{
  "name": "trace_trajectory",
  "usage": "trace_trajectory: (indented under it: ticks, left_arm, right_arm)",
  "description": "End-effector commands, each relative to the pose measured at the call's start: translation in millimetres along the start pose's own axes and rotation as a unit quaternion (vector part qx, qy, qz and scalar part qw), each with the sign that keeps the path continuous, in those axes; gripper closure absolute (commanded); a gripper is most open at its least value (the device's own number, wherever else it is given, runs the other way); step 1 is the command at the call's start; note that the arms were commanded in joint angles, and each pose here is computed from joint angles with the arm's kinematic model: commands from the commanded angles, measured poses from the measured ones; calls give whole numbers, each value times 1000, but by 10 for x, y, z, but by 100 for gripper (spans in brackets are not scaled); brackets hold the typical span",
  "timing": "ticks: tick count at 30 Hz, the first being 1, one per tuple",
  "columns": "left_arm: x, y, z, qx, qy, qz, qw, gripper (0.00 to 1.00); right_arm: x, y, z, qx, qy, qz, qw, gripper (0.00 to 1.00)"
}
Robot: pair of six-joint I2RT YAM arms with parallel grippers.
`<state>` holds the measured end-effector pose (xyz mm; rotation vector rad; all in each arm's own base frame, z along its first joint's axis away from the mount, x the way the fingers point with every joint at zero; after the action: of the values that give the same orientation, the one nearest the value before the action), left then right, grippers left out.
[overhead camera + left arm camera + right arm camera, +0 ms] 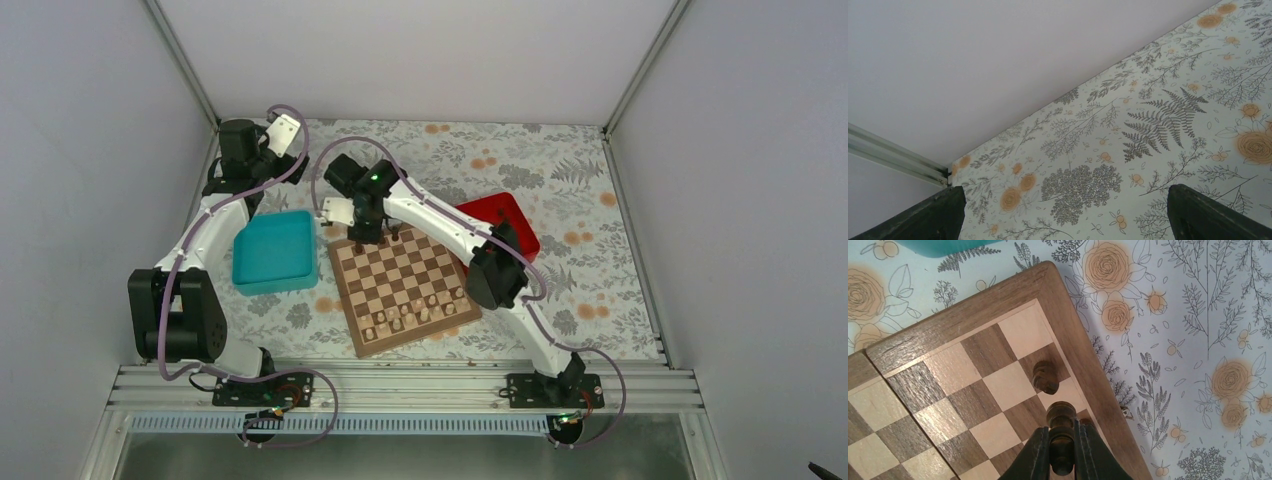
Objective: Set up the chess pieces on the board
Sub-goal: Place the chess piece on the chessboard.
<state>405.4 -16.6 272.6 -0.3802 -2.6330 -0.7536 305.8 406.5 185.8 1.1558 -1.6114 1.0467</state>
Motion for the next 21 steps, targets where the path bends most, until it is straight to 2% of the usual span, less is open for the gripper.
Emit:
trace_trajectory:
  ticks: [1, 21]
  left_arm:
    - [41, 8, -52, -3, -13, -3, 1000, 0]
    - [15, -12, -34, -3, -13, 2, 1000, 0]
  right_arm:
    - [-35, 9, 5, 6, 0, -3, 1000, 91]
    - [-380, -42, 145, 5, 30, -23, 999, 91]
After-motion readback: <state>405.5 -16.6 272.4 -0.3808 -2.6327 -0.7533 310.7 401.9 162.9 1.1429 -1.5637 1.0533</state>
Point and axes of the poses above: each gripper's point midway between its finger pads, its own x axis back along the fingers, its own y axis along the line the jaws close on, z = x × y, the point moved 7 cm from there along x, back along the fingers, and after that the axes turned 6 degrees about -x, right-handed, at the moved point
